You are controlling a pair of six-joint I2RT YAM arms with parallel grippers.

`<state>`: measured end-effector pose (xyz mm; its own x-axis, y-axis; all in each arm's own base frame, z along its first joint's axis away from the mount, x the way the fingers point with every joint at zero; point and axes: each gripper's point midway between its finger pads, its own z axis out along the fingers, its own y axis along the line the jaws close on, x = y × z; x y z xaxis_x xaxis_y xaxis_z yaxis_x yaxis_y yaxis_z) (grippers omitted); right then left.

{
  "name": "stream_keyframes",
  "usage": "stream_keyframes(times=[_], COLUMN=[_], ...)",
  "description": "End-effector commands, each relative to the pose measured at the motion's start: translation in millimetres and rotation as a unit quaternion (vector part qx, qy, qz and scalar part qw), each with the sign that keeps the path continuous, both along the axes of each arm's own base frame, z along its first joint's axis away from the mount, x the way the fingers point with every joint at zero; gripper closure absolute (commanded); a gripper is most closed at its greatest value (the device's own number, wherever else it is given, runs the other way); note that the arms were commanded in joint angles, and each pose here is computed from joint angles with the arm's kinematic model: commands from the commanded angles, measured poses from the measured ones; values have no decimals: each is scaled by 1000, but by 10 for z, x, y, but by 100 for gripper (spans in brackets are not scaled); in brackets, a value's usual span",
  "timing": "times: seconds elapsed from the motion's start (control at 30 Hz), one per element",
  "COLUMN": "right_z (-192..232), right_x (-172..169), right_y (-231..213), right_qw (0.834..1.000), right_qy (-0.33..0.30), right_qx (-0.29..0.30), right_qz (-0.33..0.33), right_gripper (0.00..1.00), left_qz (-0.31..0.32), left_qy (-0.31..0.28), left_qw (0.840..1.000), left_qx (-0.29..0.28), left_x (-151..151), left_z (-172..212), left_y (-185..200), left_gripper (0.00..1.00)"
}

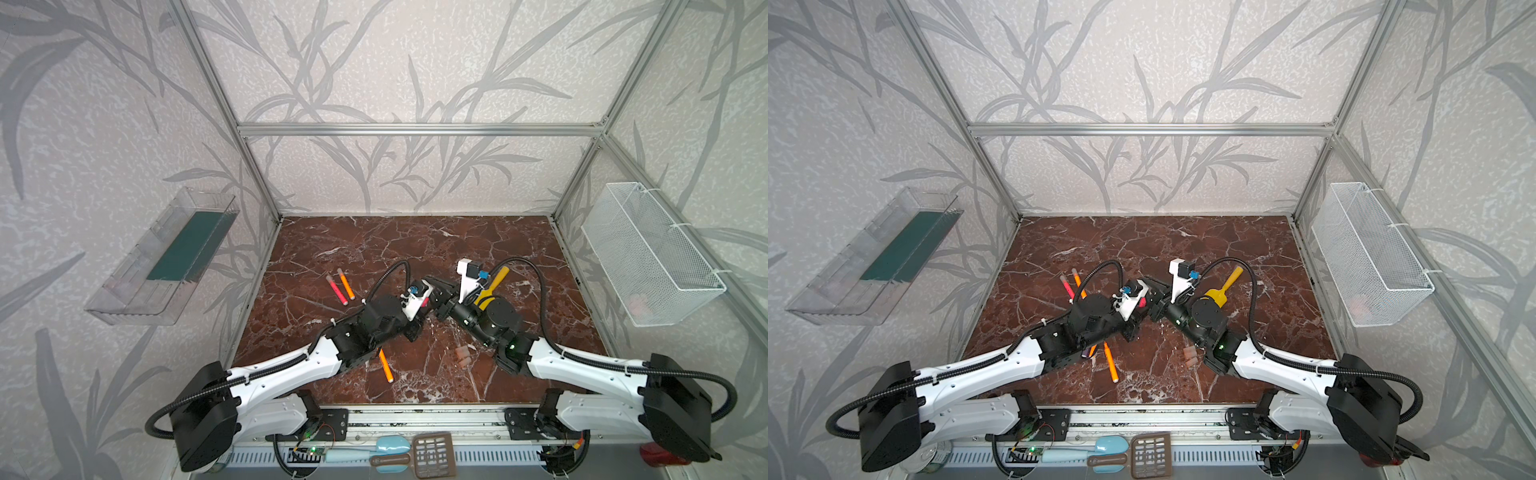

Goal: Insert the pens into the pen caps
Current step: 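Press the cap firmly onto the marker while the left gripper holds it steady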

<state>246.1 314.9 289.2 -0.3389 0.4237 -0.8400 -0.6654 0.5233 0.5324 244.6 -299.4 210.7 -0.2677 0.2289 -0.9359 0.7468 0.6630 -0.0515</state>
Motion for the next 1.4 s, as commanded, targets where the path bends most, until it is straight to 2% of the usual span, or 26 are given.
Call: stream_keyframes(times=[0.0, 0.3, 0.7, 0.97, 1.2, 1.37], right_z=[-1129, -1300, -1362, -1429, -1391, -1438], right_x=[-736, -721, -649, -580, -663, -683], right_y=[356, 276, 154, 74, 168, 223], right_qw=[970, 968, 969, 966, 966, 964], right_qy=[117, 120, 126, 141, 132, 135], right_qx=[-142, -170, -187, -202, -195, -198], right_qz=[162, 137, 101, 72, 105, 116], right_gripper=[100, 100, 100, 100, 100, 100], left_qz=[113, 119, 131, 103, 103, 119], left_qy=[-153, -160, -185, -211, -219, -251], left_qw=[948, 937, 931, 927, 928, 921], left_qx=[-257, -287, -285, -293, -282, -272], left_x=[358, 305, 309, 190, 219, 246], left_z=[1761, 1995, 2064, 2107, 2125, 2398], left_y=[439, 638, 735, 723, 697, 748], left_gripper=[100, 100, 100, 100, 100, 100])
